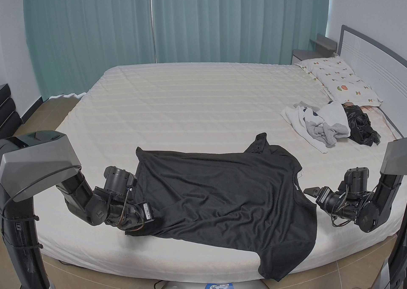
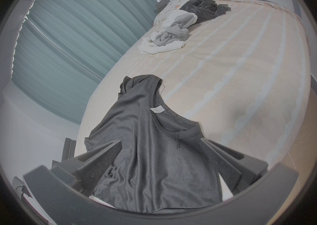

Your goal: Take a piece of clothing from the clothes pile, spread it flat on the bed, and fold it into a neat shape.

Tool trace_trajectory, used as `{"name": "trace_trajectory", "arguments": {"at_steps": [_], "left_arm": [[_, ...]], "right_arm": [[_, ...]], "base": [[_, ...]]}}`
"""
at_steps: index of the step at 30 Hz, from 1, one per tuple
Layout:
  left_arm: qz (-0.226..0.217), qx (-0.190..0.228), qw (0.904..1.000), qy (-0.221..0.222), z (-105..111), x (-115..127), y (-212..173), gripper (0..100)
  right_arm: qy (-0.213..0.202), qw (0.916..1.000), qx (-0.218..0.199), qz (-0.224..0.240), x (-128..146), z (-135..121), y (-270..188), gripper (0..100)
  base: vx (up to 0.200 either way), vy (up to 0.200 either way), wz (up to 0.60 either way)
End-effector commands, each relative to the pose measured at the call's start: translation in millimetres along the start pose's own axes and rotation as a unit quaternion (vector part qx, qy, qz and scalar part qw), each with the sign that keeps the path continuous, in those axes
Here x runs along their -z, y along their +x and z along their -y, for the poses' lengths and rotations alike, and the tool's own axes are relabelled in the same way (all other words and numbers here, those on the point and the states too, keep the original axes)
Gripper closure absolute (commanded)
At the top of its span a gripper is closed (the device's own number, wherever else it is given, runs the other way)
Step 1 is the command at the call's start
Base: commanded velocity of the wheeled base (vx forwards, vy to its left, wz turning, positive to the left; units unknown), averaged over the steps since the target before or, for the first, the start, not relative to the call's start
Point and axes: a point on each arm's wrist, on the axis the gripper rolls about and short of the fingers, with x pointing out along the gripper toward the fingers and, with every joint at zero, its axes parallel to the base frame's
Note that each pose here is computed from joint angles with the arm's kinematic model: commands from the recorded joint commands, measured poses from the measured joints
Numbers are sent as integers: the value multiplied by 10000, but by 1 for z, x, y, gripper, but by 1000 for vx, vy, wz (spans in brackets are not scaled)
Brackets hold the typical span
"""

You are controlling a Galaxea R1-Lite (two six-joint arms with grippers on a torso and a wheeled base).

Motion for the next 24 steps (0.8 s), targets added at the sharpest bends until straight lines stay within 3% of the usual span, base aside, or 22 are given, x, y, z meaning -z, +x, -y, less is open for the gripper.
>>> {"name": "trace_trajectory", "arguments": {"at_steps": [1, 9, 15, 24], "left_arm": [[-120, -111, 9999, 5, -8, 7, -1, 100], [2, -397, 9992, -77, -24, 12, -24, 100], [129, -478, 9984, -282, -37, 11, -44, 100], [453, -466, 9967, -485, -45, 1, -62, 100]], "right_arm": [[9, 9999, 80, -88, 4, 4, -1, 0], [-41, 9990, 275, -364, 16, 14, -10, 0], [-414, 9957, 281, -782, 27, 24, -21, 0], [-680, 9906, 534, -1060, 36, 38, -26, 0]], "base": [[0, 0, 0], [0, 0, 0], [0, 0, 0], [0, 0, 0]]}}
